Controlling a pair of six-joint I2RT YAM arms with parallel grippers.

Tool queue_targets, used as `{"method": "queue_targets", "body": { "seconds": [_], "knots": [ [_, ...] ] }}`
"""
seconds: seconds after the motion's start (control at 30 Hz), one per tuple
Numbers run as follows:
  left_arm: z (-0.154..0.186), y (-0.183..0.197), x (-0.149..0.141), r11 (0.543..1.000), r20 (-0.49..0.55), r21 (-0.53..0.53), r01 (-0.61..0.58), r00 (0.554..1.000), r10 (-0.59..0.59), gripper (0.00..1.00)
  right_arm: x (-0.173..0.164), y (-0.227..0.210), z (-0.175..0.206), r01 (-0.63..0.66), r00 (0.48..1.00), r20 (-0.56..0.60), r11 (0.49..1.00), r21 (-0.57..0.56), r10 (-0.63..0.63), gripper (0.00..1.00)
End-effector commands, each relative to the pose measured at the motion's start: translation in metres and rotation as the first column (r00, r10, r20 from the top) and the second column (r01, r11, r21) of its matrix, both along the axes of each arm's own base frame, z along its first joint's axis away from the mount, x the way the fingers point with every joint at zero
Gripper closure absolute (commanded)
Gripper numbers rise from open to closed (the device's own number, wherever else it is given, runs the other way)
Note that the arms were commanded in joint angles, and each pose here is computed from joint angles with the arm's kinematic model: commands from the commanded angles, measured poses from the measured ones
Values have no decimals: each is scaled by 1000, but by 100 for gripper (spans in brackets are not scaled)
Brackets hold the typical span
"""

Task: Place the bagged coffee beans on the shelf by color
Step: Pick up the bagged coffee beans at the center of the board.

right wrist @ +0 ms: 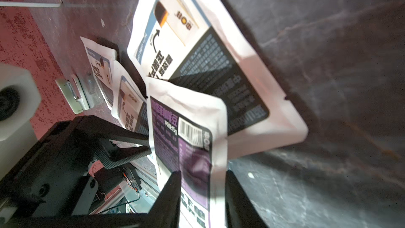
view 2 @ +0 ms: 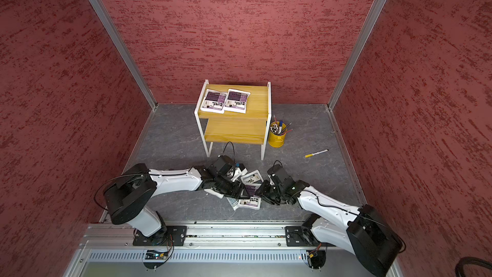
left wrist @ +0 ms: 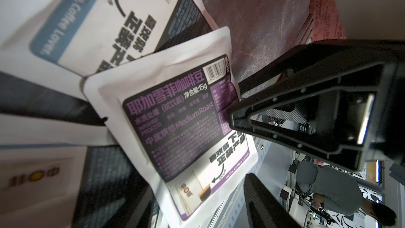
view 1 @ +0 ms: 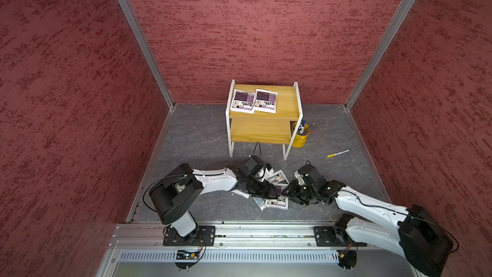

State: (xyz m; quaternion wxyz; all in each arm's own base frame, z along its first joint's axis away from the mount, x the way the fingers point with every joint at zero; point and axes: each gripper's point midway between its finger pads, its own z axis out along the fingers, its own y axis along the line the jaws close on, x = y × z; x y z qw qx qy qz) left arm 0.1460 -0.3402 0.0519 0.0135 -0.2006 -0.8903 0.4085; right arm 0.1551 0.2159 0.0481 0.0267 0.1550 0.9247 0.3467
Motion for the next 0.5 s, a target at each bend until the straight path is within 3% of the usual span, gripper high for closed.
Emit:
{"method": "queue_targets", "body": {
  "seconds": [0.0, 0.47],
  "knots": [
    [-2, -2, -2, 1000, -16, -23, 5, 1000, -5, 34, 4, 1, 5, 16, 1000, 22, 1000, 8, -16, 67],
    [-4, -1, -4, 999, -29, -32, -2, 1000, 1, 35, 9, 9, 21, 10, 999, 50, 999, 53, -13, 89]
  ]
}}
